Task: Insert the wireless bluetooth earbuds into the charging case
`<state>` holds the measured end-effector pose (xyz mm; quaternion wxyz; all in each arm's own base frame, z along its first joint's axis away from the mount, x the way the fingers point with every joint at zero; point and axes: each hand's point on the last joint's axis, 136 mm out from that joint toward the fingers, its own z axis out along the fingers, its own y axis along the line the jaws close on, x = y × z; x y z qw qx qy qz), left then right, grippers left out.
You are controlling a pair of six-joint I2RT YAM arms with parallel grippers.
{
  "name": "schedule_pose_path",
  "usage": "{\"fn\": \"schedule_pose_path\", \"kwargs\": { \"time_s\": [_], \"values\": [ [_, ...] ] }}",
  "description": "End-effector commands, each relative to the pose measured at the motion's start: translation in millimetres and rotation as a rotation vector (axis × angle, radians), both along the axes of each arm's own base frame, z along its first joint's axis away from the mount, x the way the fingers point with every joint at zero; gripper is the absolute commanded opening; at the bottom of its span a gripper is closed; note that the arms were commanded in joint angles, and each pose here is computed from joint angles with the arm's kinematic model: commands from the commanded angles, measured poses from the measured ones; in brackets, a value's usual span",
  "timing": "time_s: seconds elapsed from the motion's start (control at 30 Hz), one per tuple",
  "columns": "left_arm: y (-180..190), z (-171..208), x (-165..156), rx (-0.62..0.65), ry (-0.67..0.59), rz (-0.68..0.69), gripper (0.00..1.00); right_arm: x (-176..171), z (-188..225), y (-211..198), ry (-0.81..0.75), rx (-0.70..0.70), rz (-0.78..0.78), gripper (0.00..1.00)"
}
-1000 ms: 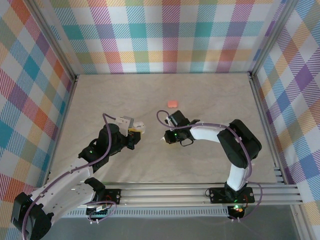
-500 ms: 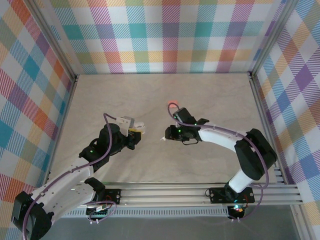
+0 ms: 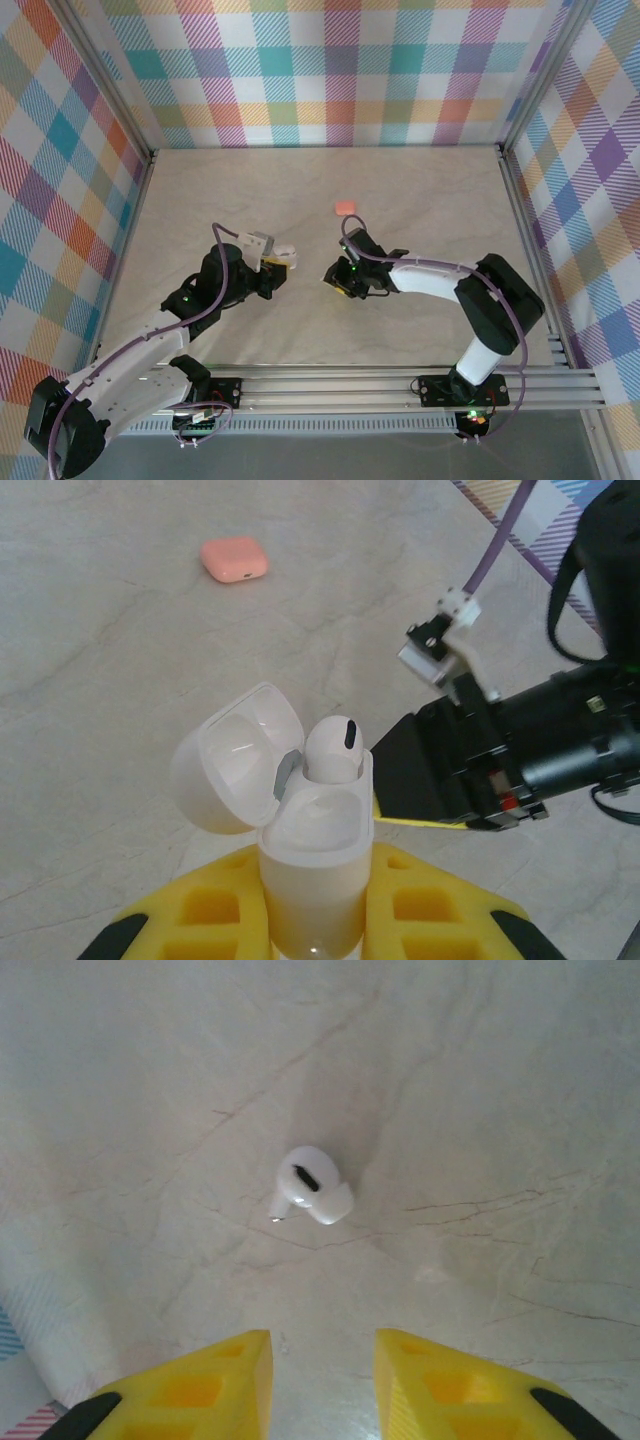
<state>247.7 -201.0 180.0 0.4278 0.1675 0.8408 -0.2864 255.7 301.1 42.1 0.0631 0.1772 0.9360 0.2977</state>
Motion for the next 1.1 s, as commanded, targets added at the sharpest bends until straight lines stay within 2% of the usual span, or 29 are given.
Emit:
{"fn": "schedule_pose_path", "kwargs": {
  "time_s": [0.0, 0.5, 1.07],
  "values": [
    [-3, 23, 0, -0.031, -0.051, -0.023, 0.0, 4, -3, 8, 0.037, 0.012, -0.054, 0.33],
    [6, 21, -8, -0.024, -0.055, -0.004, 0.0, 30, -11, 22, 0.008, -0.002, -0.002, 0.32],
    [10, 20, -8, -0.016, -0.057, 0.011, 0.0, 44, -20, 2, 0.019, -0.075, 0.016, 0.32]
  ]
}}
